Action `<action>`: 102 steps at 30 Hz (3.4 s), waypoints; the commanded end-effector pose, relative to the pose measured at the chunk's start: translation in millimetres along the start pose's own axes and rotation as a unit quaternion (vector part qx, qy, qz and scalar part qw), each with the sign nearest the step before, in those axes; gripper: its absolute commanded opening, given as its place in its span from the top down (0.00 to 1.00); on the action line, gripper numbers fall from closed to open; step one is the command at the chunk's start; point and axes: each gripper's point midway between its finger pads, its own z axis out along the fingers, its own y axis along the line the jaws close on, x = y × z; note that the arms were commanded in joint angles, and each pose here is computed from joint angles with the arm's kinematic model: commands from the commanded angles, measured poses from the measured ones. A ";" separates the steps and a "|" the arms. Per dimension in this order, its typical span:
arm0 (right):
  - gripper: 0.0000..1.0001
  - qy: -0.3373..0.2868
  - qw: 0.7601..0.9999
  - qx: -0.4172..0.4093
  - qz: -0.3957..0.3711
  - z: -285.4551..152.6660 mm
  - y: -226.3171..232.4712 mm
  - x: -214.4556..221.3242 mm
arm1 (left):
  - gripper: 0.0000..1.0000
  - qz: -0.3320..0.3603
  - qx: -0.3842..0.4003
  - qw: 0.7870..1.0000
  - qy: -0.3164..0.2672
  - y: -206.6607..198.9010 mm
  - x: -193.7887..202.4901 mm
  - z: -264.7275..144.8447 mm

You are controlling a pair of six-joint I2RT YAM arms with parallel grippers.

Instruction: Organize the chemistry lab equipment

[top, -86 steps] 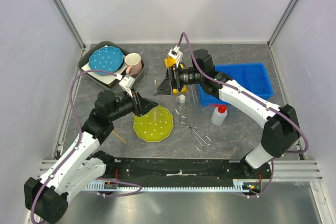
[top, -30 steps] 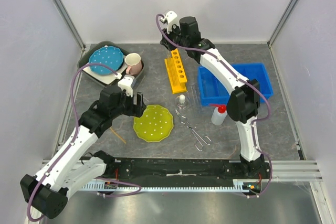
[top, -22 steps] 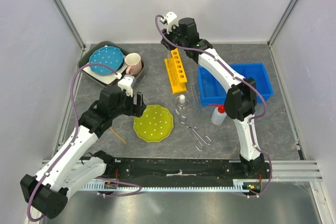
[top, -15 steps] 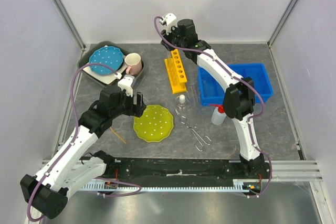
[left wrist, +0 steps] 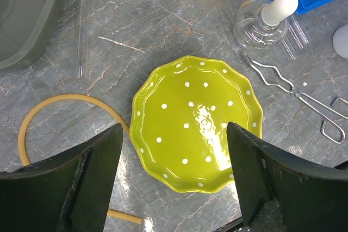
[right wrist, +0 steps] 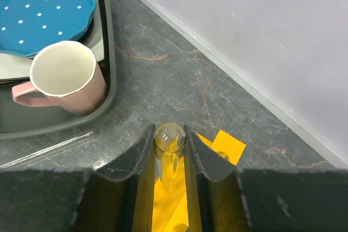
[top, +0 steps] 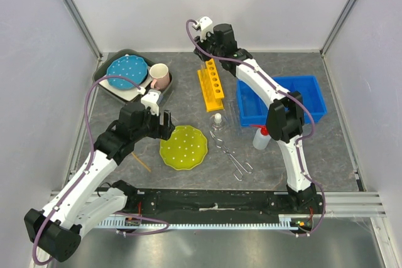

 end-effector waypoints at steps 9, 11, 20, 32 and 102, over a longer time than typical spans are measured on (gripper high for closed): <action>0.68 -0.007 1.000 -0.001 0.030 4.6 -7.5 15.9 | 0.16 0.018 -0.009 0.999 -0.028 4.4 -12.9 -0.5; 0.66 -0.003 0.999 -0.005 0.033 5.0 -5.6 20.6 | 0.17 0.018 -0.008 0.999 -0.026 4.3 -12.2 -0.2; 0.57 -0.008 0.999 -0.015 0.038 -3.1 -2.3 14.4 | 0.16 0.018 -0.008 0.999 -0.027 4.3 -12.3 0.1; 0.12 -0.055 0.994 -0.087 -0.024 -110.0 26.8 -64.6 | 0.16 0.014 -0.007 1.000 -0.023 4.0 -11.0 1.7; 0.02 0.003 0.990 -0.141 0.027 -300.4 57.5 103.5 | 0.43 0.023 -0.201 0.935 0.291 136.6 45.3 201.6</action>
